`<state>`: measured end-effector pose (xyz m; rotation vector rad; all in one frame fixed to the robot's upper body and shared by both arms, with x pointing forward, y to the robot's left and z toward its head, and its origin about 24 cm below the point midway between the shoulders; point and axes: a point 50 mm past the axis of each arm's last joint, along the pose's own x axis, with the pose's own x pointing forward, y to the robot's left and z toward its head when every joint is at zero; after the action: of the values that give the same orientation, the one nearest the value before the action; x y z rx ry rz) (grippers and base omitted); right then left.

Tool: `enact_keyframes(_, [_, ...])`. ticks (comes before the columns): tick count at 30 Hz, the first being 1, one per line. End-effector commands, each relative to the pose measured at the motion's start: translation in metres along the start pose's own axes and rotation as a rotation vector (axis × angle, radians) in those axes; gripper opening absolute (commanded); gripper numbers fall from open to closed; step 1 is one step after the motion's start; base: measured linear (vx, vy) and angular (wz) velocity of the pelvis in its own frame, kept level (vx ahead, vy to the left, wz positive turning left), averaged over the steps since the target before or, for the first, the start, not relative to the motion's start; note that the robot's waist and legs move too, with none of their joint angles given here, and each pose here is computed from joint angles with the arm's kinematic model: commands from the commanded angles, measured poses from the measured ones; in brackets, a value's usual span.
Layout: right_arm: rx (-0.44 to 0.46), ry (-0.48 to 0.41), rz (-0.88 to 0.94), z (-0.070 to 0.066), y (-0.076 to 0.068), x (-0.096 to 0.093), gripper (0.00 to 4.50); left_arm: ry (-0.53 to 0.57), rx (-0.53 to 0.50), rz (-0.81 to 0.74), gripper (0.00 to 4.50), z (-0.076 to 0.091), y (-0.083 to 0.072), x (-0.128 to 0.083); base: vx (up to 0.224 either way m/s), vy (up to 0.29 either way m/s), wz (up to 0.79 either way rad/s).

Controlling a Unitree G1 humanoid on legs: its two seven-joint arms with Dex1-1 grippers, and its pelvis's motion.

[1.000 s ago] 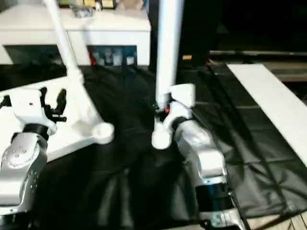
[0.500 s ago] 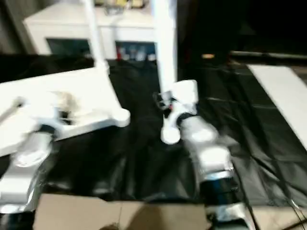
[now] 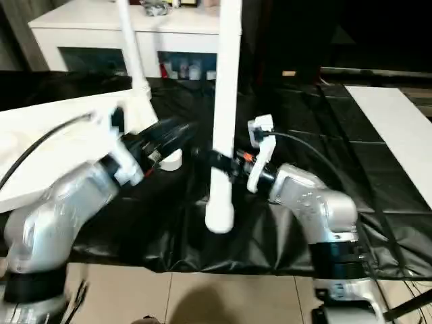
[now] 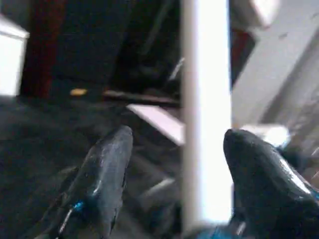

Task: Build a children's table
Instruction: Pick table leg

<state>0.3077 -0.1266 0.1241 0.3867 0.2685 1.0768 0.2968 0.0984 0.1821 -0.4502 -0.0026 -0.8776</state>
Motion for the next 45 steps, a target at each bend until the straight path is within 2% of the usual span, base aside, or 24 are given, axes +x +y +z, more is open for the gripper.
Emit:
enact_keyframes(1, [-0.043, 0.014, 0.048, 0.009, 0.008, 0.003, 1.75, 0.003, -0.033, -0.033, 3.66, 0.003, 0.0, 0.001, 0.0, 0.0, 0.0])
enact_keyframes(2, [-0.074, 0.061, 0.064, 0.006, 0.01, 0.005, 1.75, 0.024, -0.072, -0.107, 3.66, 0.007, -0.006, 0.004, 0.0, 0.0, 0.0])
enact_keyframes(4, [-0.088, 0.087, 0.073, 0.004, 0.012, 0.006, 1.75, 0.061, -0.116, -0.156, 3.93, 0.006, -0.009, 0.005, 0.0, 0.0, 0.0])
enact_keyframes(8, [-0.114, 0.129, 0.09, 0.002, 0.015, 0.008, 1.75, 0.096, -0.131, -0.201, 4.14, 0.001, -0.013, 0.01, 0.0, 0.0, 0.0])
enact_keyframes(10, [-0.121, 0.137, 0.094, 0.001, 0.016, 0.008, 1.75, 0.111, -0.136, -0.202, 4.41, -0.002, -0.014, 0.012, 0.0, 0.0, 0.0])
enact_keyframes(13, [-0.149, 0.157, 0.12, 0.001, 0.021, 0.013, 1.75, 0.187, -0.099, -0.139, 4.47, -0.015, -0.011, 0.019, 0.0, 0.0, 0.0])
enact_keyframes(15, [-0.154, 0.159, 0.131, 0.002, 0.023, 0.013, 1.75, 0.18, -0.126, -0.143, 4.47, -0.014, -0.012, 0.02, 0.0, 0.0, 0.0])
enact_keyframes(16, [-0.156, 0.158, 0.137, 0.002, 0.023, 0.014, 1.75, 0.17, -0.141, -0.145, 4.21, -0.013, -0.012, 0.021, 0.0, 0.0, 0.0])
enact_keyframes(18, [-0.159, 0.157, 0.161, 0.003, 0.026, 0.014, 1.75, 0.146, -0.172, -0.139, 4.14, -0.01, -0.01, 0.022, 0.0, 0.0, 0.0])
enact_keyframes(20, [-0.158, 0.159, 0.178, 0.003, 0.028, 0.014, 1.75, 0.143, -0.176, -0.134, 3.86, -0.009, -0.008, 0.022, 0.0, 0.0, 0.0])
enact_keyframes(26, [-0.161, 0.17, 0.204, 0.002, 0.031, 0.015, 1.75, 0.144, -0.185, -0.132, 3.48, -0.009, -0.007, 0.022, 0.0, 0.0, 0.0])
enact_keyframes(36, [-0.141, 0.159, 0.197, 0.004, 0.029, 0.014, 1.75, 0.092, -0.231, -0.102, 2.54, -0.001, -0.002, 0.021, 0.0, 0.0, 0.0])
enact_keyframes(45, [-0.143, 0.154, 0.197, 0.004, 0.03, 0.016, 1.75, 0.072, -0.247, -0.054, 1.91, 0.001, 0.003, 0.02, 0.0, 0.0, 0.0])
